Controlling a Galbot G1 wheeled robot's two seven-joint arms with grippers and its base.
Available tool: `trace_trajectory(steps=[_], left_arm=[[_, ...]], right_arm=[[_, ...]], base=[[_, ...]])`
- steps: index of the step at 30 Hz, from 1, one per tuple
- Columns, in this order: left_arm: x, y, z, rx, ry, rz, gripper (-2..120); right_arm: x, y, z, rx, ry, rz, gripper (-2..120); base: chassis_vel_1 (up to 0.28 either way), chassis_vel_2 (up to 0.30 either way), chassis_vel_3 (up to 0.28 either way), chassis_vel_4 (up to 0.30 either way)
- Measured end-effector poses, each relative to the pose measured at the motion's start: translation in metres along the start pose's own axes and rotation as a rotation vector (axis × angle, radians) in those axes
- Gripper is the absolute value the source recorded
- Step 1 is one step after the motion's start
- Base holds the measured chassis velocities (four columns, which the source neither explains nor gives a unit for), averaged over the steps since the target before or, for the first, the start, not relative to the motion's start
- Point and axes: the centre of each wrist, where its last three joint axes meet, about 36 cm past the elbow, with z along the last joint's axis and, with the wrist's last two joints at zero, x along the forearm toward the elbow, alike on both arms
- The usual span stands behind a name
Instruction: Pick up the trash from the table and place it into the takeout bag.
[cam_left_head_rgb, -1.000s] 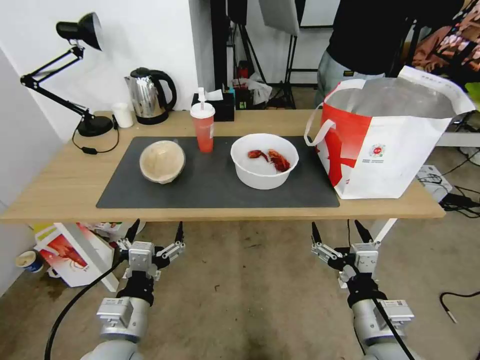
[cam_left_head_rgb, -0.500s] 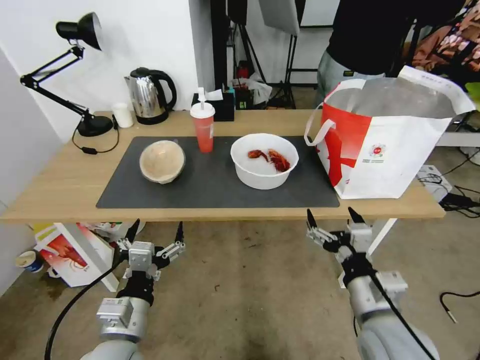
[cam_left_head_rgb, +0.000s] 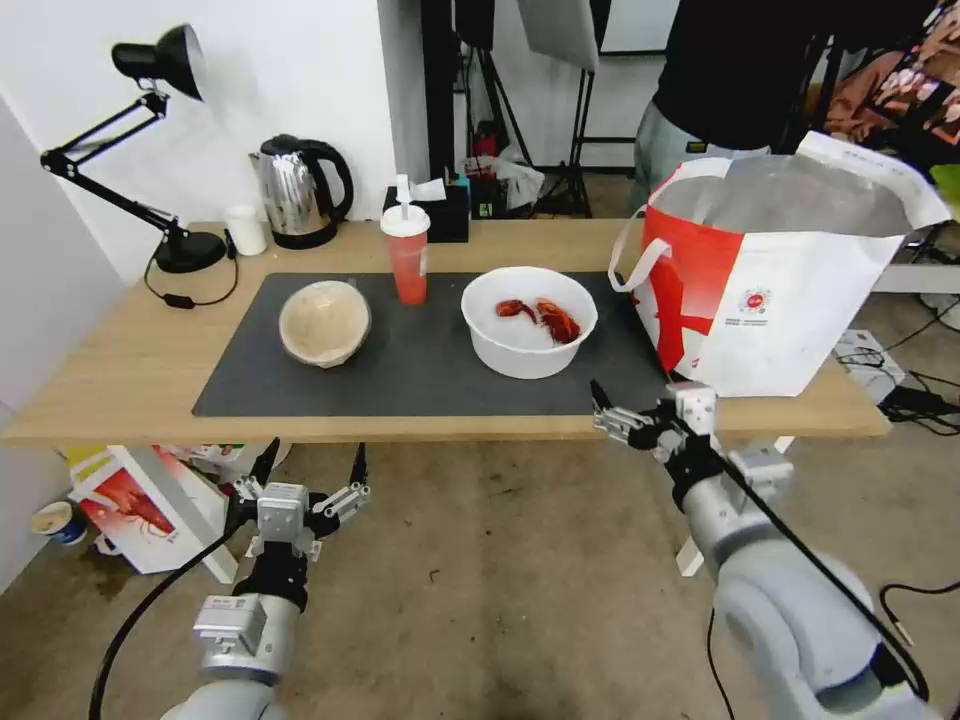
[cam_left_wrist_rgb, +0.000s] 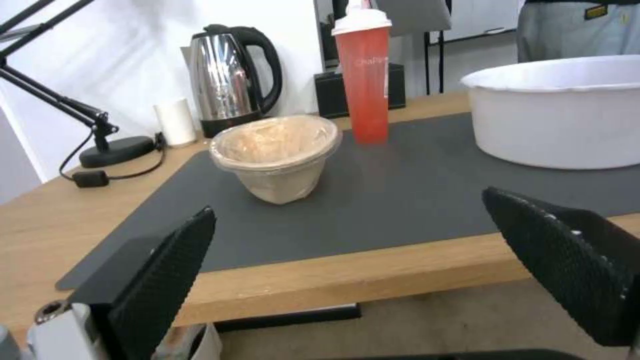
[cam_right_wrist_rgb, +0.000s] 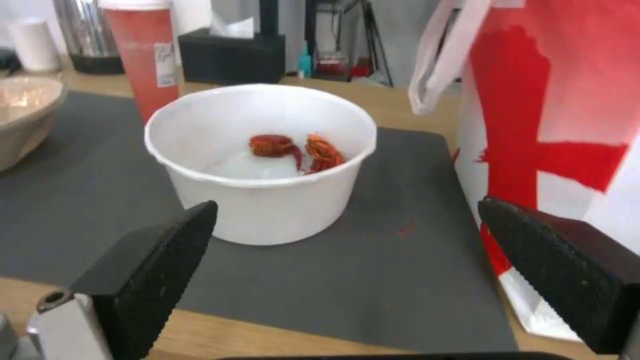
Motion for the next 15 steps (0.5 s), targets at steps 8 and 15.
trace_trajectory(steps=[8,15], left_arm=[[0.000,0.000,0.000,0.000,0.000,0.000,100],[0.000,0.000,0.000,0.000,0.000,0.000,100]], right_arm=[[-0.002,-0.001,-0.009,0.023,0.020,-0.008,100],[-0.004,-0.028,-0.048,0.163,-0.191,-0.136,100]], base=[[0.000,0.000,0.000,0.000],[0.000,0.000,0.000,0.000]])
